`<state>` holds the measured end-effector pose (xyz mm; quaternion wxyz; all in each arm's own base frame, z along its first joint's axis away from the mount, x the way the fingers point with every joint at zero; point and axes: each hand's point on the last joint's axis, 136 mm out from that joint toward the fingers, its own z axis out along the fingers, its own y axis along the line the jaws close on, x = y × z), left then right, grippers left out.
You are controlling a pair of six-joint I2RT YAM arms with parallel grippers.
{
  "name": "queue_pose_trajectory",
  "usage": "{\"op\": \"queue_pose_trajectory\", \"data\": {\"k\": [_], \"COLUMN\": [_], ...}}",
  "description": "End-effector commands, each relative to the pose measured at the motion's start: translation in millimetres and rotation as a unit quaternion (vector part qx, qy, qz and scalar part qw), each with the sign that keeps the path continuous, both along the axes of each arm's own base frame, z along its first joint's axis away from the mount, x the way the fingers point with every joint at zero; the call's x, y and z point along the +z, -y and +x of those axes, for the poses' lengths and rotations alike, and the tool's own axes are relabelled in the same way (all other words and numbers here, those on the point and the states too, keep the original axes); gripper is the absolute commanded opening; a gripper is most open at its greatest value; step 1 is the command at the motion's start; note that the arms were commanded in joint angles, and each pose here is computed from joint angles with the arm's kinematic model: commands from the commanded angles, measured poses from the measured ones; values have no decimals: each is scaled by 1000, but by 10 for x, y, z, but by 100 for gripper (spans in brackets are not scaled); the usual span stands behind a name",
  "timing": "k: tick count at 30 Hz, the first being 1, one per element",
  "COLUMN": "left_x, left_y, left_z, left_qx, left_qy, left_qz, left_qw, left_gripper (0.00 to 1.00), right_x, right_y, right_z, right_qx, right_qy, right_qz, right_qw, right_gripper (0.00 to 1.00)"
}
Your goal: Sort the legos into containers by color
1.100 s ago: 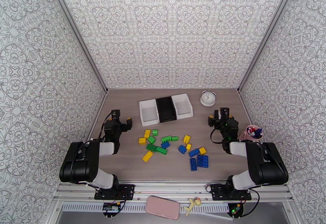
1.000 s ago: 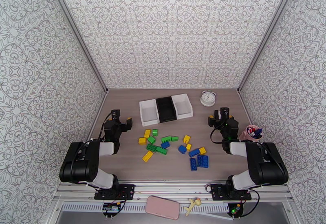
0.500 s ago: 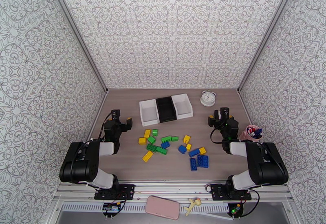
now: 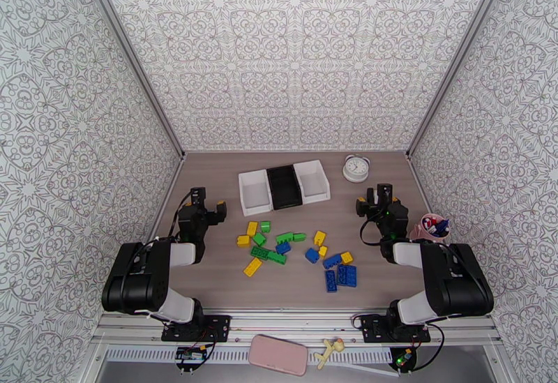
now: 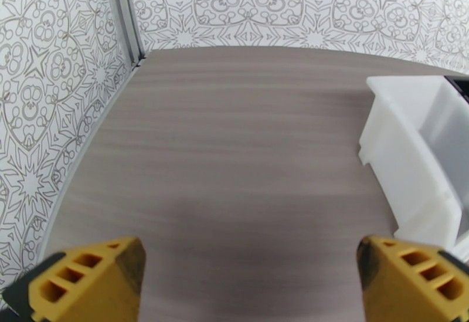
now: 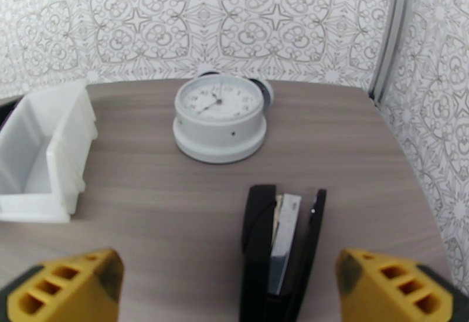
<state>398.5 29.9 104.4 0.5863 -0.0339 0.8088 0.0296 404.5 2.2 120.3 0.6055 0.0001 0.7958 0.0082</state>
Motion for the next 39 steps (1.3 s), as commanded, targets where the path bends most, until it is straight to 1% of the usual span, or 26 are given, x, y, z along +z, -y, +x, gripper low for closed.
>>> {"op": "queue_pose_trajectory", "data": {"k": [1, 4, 7, 10, 13, 15, 19, 22, 24, 27, 31, 33, 36, 39], "left_x": [148, 320, 482, 659, 824, 913, 1052, 1149, 1250, 1394, 1407, 1362, 1282, 1133], "left_y": [-22, 39, 185, 416, 692, 908, 1289, 1595, 1797, 2075, 2413, 2613, 2874, 3083], "left_z": [-20, -85, -163, -239, -315, -370, -506, -665, -792, -995, -1249, -1427, -1672, -1842], "left_qx": [19, 8, -15, -58, -108, -148, -212, -277, -326, -391, -480, -540, -613, -661], "left_qy": [14, 25, 30, 43, 54, 52, 51, 55, 64, 68, 45, 31, 30, 17], "left_qz": [11, 20, 35, 46, 42, 34, 9, 9, 17, 14, 18, 7, -11, -3], "left_qw": [1000, 999, 999, 996, 992, 987, 976, 959, 943, 918, 876, 841, 789, 750], "left_gripper": [100, 100, 100, 100, 100, 100, 100, 100, 100, 100, 100, 99, 100, 100], "right_x": [24, 140, 259, 412, 572, 652, 716, 651, 579, 506, 379, 262, 69, -91], "right_y": [-18, -35, -88, -142, -211, -262, -372, -498, -571, -702, -912, -1006, -1070, -1075], "right_z": [-63, -92, -116, -149, -184, -217, -291, -358, -424, -538, -718, -839, -1052, -1279], "right_qx": [5, 5, 10, 11, 9, 0, -13, -3, 1, 3, 15, 22, 30, 40], "right_qy": [2, 0, -12, -15, -23, -31, -65, -84, -106, -135, -176, -210, -269, -327], "right_qz": [-1, -3, -10, -31, -22, 0, 74, 123, 146, 144, 138, 129, 101, 68], "right_qw": [1000, 1000, 1000, 999, 999, 1000, 995, 989, 984, 980, 974, 969, 957, 942], "right_gripper": [100, 100, 100, 100, 100, 99, 99, 100, 100, 100, 99, 100, 100, 100]}}
